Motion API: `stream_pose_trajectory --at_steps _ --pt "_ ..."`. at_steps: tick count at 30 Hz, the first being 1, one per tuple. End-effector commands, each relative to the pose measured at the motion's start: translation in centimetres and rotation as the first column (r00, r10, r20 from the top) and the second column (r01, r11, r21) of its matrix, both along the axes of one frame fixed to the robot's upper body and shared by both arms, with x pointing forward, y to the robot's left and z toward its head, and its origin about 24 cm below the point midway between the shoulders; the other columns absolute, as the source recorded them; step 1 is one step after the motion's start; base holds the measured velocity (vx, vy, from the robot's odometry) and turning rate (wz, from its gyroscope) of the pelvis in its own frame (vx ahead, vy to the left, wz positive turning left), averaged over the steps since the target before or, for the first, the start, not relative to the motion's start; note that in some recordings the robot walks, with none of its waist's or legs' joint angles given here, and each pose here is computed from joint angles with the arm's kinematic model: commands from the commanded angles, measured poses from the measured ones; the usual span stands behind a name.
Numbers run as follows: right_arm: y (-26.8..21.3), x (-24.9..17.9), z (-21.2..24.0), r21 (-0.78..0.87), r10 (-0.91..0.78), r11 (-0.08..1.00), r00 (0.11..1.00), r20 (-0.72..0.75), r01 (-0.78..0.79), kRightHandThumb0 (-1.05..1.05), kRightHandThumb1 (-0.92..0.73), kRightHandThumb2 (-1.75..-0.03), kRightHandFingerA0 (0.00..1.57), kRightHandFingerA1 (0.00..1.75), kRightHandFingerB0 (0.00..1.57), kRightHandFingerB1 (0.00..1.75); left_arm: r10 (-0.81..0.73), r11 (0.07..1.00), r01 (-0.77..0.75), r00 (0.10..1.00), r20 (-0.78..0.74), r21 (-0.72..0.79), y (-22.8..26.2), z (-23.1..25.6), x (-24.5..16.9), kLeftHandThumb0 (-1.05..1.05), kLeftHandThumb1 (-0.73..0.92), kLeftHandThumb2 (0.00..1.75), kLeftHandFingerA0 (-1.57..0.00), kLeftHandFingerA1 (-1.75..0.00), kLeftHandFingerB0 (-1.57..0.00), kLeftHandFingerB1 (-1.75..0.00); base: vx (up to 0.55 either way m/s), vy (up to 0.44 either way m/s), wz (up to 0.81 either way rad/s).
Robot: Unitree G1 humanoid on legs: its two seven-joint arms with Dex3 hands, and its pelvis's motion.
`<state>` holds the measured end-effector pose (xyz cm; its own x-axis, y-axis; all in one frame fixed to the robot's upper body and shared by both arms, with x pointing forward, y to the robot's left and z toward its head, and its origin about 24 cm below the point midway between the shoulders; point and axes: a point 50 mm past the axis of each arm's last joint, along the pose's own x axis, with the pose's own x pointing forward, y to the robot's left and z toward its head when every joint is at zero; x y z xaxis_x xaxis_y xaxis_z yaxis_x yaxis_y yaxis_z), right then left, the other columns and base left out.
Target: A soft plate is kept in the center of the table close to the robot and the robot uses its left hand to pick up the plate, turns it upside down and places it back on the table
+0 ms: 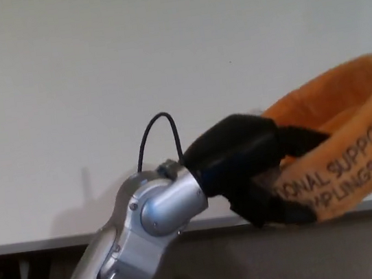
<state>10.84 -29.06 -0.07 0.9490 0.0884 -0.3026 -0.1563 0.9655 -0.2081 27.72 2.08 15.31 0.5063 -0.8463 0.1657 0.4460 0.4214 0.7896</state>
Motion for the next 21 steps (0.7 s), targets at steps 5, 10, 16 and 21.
stream_pose_trajectory --at_steps 5,10,16,21 --pt "-0.6 -0.5 0.0 -0.028 -0.005 1.0 1.0 -0.027 0.005 -0.72 -0.72 -1.07 0.45 0.56 0.3 0.49 -0.49 0.323 -0.387 0.712 -0.503 -0.863 4.3 5.5 4.3 -0.34 0.58 0.59 -0.97 -1.75 -0.81 -1.65 0.0 0.0 0.0" --pt "-0.5 -0.5 0.1 -0.029 -0.006 1.0 0.999 -0.031 0.005 -0.72 -0.89 -0.68 0.5 0.43 0.37 0.32 -0.571 0.089 -0.467 0.7 -0.429 -0.88 5.6 5.7 5.8 -0.32 0.58 0.63 -0.99 -1.75 -0.78 -1.75 0.0 0.0 0.0" --pt "-0.6 -0.4 0.1 -0.038 0.0 0.999 1.0 -0.029 -0.001 -0.72 -0.9 -0.68 0.51 0.44 0.37 0.33 -0.617 -0.154 -0.559 0.699 -0.362 -0.815 6.9 4.4 6.2 -0.33 0.64 0.64 -0.99 -1.75 -0.72 -1.75 0.0 0.0 0.0" --pt "-0.7 -0.2 0.2 -0.048 0.002 0.999 1.0 -0.028 -0.003 -0.72 -0.89 -0.68 0.51 0.43 0.37 0.32 -0.688 -0.303 -0.658 0.652 -0.319 -0.69 7.4 1.5 6.3 -0.36 0.62 0.61 -0.99 -1.75 -0.74 -1.75 0.0 0.0 0.0"
